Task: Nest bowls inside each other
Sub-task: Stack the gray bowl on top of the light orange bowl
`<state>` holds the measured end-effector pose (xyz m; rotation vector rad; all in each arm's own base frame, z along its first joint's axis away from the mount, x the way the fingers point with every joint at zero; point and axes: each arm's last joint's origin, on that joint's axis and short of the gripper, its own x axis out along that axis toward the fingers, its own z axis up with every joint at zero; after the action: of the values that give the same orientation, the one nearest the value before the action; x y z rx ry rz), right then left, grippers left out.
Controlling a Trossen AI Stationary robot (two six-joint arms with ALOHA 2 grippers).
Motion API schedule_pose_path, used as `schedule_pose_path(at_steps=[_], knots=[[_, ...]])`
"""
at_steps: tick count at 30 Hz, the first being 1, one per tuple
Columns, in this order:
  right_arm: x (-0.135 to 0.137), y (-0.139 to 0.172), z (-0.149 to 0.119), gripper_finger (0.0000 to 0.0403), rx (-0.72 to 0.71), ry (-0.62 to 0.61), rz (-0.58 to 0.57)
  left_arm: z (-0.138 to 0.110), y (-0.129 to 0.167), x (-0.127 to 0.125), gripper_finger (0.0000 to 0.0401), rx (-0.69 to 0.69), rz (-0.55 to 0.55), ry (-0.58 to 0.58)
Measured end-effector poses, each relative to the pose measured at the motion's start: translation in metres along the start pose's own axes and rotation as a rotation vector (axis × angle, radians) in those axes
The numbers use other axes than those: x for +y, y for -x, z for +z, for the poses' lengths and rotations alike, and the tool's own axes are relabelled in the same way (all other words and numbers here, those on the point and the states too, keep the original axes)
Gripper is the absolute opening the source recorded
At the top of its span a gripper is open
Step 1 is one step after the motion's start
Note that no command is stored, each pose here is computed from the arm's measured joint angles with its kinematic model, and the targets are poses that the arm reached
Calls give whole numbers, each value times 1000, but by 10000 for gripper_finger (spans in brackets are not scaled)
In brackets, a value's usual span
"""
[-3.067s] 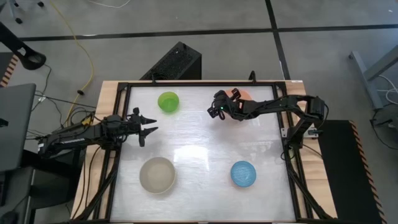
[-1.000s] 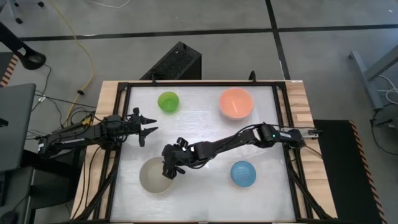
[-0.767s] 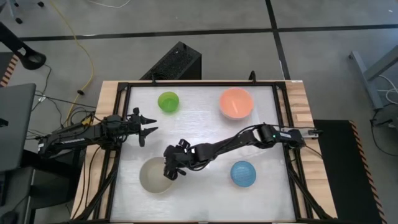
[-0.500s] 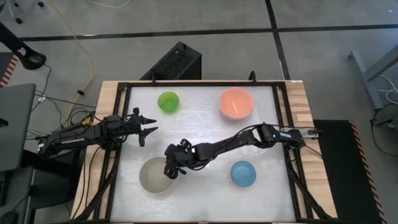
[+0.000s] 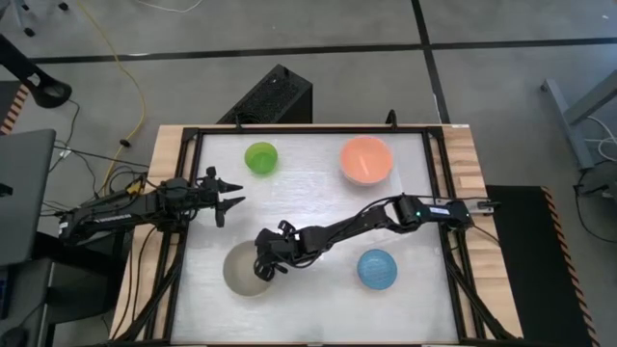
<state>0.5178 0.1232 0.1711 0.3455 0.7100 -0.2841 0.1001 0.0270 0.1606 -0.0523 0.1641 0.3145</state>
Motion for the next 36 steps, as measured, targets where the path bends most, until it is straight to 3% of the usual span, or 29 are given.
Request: schedule_pose_path(at_steps=[3, 5, 10, 20, 25, 36], knots=[[1, 1, 2, 57, -11, 21, 12, 0, 0, 0, 158, 0, 0, 0], [3, 3, 5, 20, -20, 31, 36, 0, 0, 0, 158, 0, 0, 0], [0, 18, 16, 13, 2, 82, 60, 0, 0, 0, 158, -1, 0, 0], [-32, 122, 61, 10, 33, 223, -98, 0, 0, 0, 158, 0, 0, 0], [-79, 179, 64, 10, -1, 156, -132, 0, 0, 0, 158, -1, 0, 0], [-226, 269, 12, 10, -180, -222, -296, 0, 0, 0, 158, 0, 0, 0]])
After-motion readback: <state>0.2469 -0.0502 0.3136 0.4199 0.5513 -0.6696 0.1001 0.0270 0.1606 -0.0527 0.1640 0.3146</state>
